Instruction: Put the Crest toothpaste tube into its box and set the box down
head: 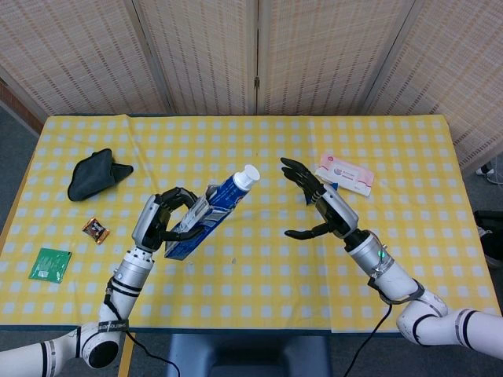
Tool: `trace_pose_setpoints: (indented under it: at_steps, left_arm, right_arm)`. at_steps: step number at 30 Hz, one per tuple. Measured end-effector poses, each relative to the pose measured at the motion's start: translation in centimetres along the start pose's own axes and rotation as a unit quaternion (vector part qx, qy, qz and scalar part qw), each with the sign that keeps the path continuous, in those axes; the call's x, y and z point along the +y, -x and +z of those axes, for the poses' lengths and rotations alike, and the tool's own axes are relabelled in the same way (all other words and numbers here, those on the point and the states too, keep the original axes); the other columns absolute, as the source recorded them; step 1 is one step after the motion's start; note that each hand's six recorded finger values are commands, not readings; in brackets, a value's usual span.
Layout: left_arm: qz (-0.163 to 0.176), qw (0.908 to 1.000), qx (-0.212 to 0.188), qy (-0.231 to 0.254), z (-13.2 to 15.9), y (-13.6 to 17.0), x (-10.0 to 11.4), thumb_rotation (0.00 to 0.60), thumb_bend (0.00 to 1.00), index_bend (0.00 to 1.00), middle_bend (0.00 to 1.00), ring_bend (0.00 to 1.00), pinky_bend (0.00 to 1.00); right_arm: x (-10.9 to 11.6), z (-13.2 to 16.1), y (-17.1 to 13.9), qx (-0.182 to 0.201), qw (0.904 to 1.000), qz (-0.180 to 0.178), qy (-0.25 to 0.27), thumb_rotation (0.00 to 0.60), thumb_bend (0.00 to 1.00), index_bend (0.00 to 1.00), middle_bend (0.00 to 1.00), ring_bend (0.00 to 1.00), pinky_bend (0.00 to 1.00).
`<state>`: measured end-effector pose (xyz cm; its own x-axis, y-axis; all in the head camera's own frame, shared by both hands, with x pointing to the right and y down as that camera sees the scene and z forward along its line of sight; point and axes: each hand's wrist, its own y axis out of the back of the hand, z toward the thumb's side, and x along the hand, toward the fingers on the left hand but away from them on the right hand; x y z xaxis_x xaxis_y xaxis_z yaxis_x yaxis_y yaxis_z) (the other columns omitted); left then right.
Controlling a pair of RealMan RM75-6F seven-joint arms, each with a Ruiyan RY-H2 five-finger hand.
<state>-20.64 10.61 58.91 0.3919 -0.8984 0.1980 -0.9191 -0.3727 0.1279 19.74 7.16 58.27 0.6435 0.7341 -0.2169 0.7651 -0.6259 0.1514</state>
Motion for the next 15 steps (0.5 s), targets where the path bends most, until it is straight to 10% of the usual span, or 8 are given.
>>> trace_pose_setpoints:
  at_steps: [15]
  left_arm:
    - [0.052, 0.9955, -0.061, -0.049, -3.5, 2.0, 1.2, 0.600, 0.21, 0.70, 0.70, 0.61, 0.41]
  right_arm:
    - [5.4, -0.9, -5.3, -0.032, 0.9955, -0.045, -0.077, 0.600, 0.04, 0.00, 0.00, 0.07, 0.00]
